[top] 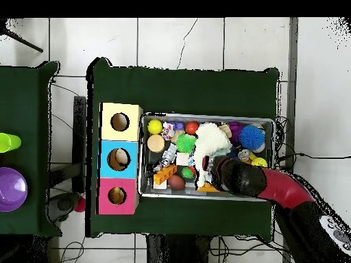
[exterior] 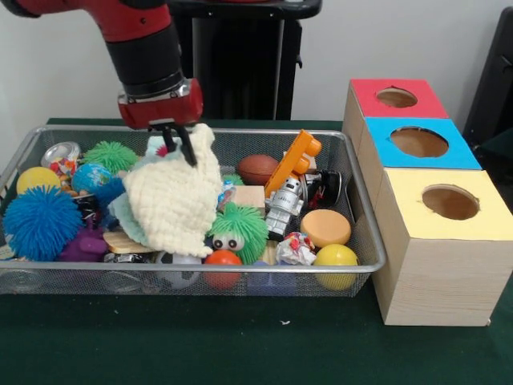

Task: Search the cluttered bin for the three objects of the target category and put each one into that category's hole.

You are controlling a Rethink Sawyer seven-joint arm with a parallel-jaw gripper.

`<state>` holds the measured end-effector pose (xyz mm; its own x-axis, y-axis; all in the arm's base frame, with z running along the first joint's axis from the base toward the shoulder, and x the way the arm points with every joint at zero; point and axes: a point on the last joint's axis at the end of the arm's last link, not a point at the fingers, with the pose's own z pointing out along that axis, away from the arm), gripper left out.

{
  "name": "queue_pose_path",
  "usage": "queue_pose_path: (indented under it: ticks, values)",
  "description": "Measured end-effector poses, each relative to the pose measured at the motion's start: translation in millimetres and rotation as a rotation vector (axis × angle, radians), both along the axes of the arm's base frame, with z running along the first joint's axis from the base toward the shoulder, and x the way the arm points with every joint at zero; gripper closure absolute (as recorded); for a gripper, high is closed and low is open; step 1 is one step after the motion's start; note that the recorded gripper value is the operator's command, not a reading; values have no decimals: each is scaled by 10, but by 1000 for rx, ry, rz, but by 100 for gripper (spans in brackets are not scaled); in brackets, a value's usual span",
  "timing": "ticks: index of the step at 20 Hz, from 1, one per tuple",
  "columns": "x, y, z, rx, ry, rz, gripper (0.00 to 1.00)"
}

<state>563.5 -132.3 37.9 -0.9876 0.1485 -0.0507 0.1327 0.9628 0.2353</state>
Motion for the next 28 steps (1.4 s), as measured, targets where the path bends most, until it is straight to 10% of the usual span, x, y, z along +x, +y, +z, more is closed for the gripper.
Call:
queue_pose_path:
  ticks: [11, 28]
  values:
    - [192, 890, -68, -38, -83, 122, 100]
    - [126, 1401, -29, -13, -85, 106, 100]
